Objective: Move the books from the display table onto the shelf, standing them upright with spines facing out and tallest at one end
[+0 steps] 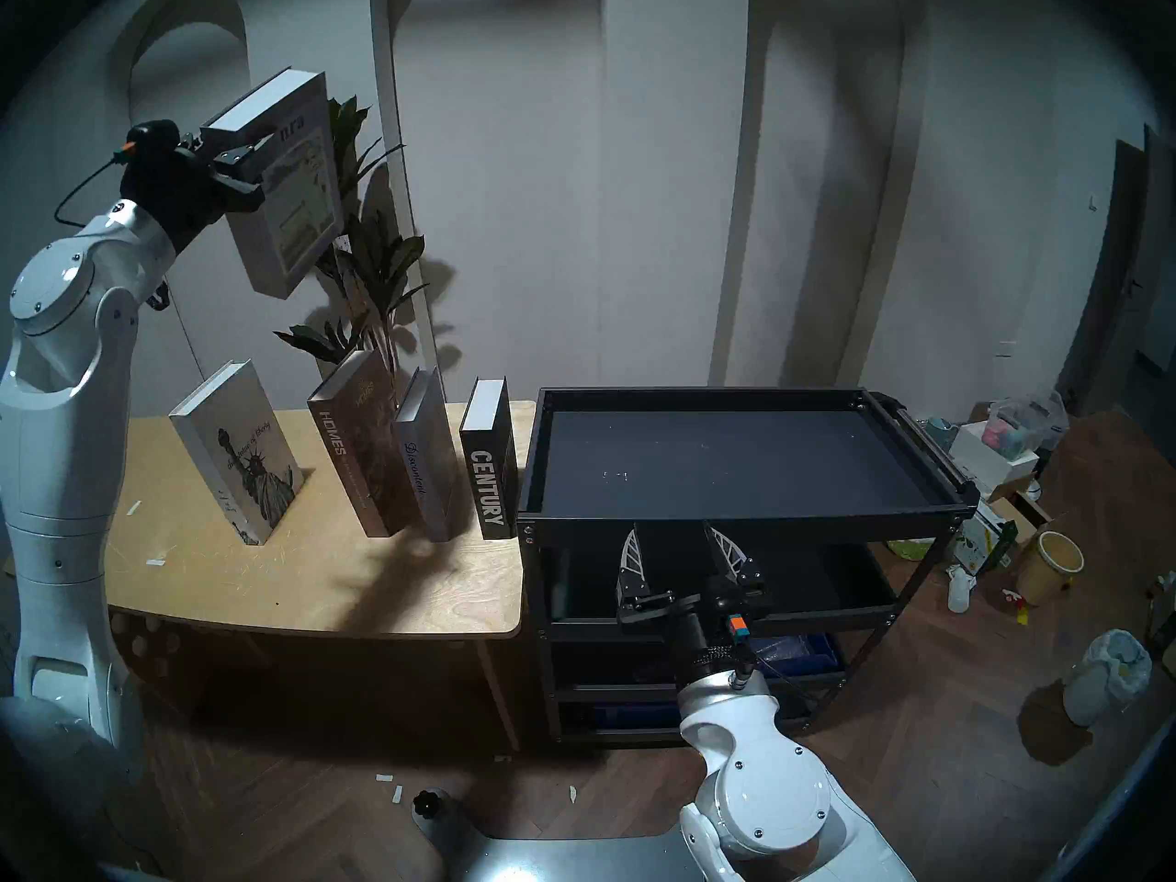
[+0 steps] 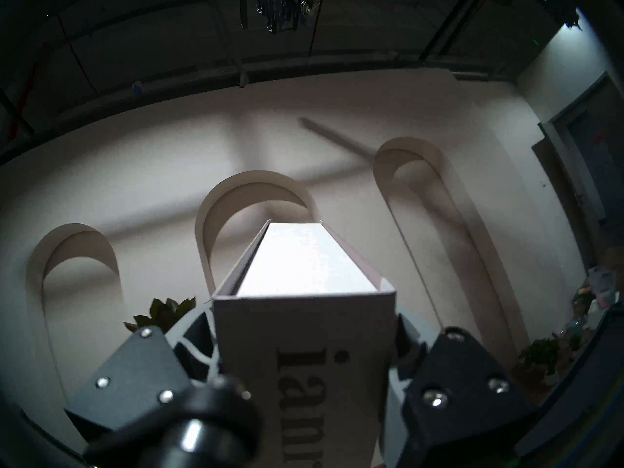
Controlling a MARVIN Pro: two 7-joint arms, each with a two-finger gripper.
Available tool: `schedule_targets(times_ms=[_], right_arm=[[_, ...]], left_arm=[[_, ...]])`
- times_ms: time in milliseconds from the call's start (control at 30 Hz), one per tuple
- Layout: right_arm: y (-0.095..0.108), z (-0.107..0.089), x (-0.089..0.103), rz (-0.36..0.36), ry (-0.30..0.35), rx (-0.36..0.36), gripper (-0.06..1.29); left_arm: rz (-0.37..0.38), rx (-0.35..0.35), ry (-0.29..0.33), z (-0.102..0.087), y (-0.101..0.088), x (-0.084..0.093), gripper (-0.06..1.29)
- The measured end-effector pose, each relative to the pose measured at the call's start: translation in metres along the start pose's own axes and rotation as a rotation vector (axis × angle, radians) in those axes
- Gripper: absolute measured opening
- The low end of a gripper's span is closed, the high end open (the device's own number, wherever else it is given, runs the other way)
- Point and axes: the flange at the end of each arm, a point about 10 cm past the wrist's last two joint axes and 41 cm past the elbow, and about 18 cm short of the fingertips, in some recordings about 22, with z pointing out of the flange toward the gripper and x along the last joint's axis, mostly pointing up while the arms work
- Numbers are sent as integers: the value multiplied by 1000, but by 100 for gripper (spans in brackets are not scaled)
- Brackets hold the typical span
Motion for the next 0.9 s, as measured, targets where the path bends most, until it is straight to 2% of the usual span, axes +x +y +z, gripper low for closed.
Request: schedule_targets(times_ms=[267,500,700,900], right_arm=[[0,0,-1,0,-2,-1,123],[0,1,-2,0,-4,-1,123],[0,1,-2,0,-4,-1,123],[0,1,-2,0,-3,-1,123]], left_arm=[[-106,-91,-15,21,53,8,56],[-165,-141,-77,43,101,9,56],[-196,-122,-169,60,127,-3,56],[-214,-75,-256,73,143,-12,56]])
